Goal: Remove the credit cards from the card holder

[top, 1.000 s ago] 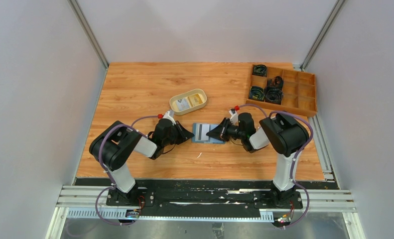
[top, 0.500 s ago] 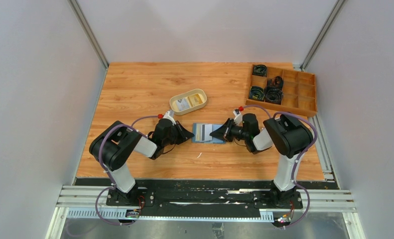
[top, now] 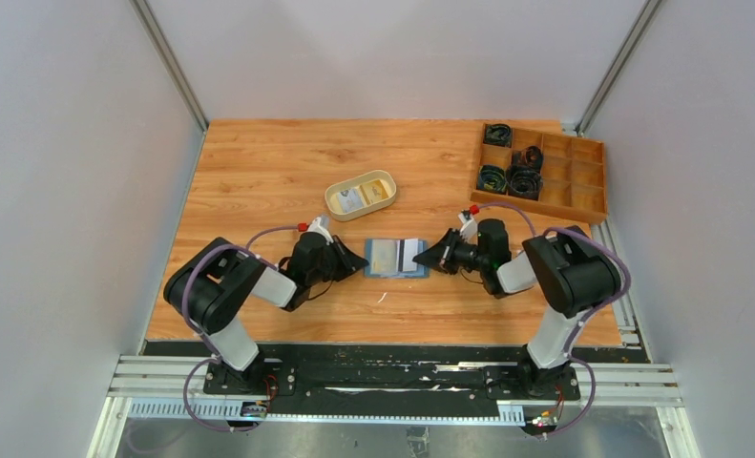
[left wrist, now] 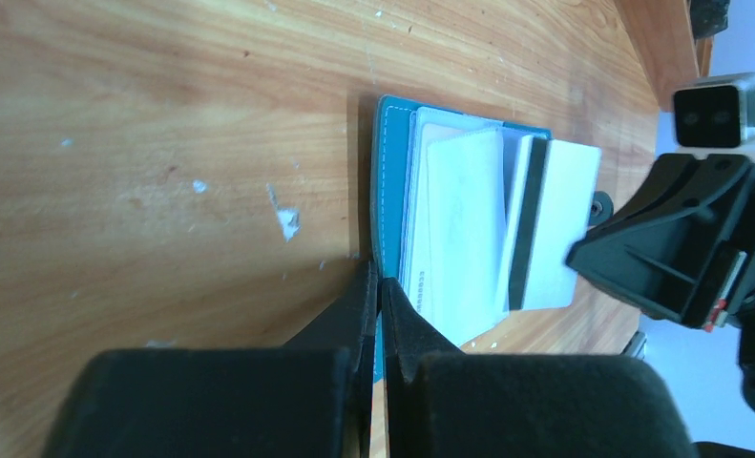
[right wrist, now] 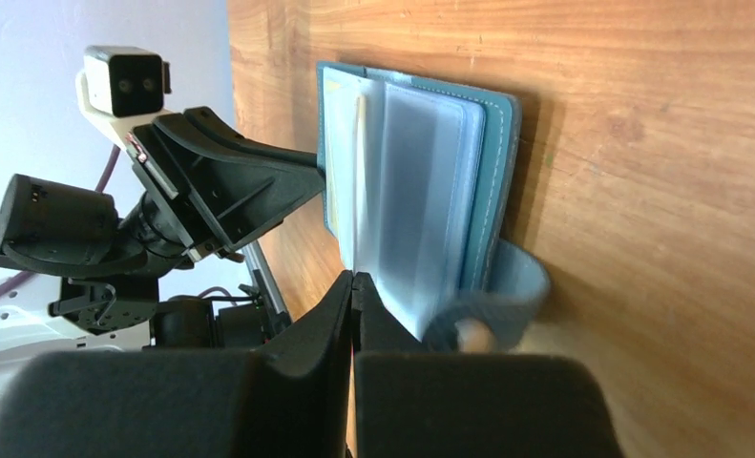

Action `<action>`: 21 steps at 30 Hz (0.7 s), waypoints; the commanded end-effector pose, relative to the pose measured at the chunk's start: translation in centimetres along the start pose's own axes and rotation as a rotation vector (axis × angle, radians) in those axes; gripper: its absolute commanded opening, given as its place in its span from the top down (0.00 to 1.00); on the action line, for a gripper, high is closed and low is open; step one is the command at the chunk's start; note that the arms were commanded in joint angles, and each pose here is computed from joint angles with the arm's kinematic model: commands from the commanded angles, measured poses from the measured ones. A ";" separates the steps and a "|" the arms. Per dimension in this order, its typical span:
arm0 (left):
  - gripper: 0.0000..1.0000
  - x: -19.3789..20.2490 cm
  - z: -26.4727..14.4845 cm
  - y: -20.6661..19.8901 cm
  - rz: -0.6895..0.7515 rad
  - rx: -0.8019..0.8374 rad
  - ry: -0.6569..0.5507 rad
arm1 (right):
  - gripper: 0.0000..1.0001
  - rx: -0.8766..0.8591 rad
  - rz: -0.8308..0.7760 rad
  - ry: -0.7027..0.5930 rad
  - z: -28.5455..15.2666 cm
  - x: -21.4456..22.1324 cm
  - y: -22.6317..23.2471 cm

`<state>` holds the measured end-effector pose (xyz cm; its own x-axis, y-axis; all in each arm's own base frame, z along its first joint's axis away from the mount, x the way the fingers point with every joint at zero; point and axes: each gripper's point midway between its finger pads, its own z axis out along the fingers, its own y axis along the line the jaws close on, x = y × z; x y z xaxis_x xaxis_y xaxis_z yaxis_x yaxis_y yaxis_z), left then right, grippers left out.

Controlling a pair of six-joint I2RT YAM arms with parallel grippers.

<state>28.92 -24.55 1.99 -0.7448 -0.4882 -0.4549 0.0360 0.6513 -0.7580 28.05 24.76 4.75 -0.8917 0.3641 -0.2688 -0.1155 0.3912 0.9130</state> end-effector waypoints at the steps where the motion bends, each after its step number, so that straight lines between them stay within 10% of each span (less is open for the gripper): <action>1: 1.00 2.2 -1.9 4.7 -0.012 -0.165 0.030 | 1.00 0.052 -0.104 0.012 -1.5 -1.2 1.1; 21: 1.00 0.2 -6.9 7.2 -0.108 -0.279 -0.154 | 1.00 0.142 -0.362 0.203 8.7 -11.5 11.3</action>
<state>25.61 -18.76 2.03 -0.6349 -0.6358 -0.4389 -0.1365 0.6514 -0.7463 41.07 30.02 18.25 -0.8045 0.1092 -0.5838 -0.4362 0.5585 0.7056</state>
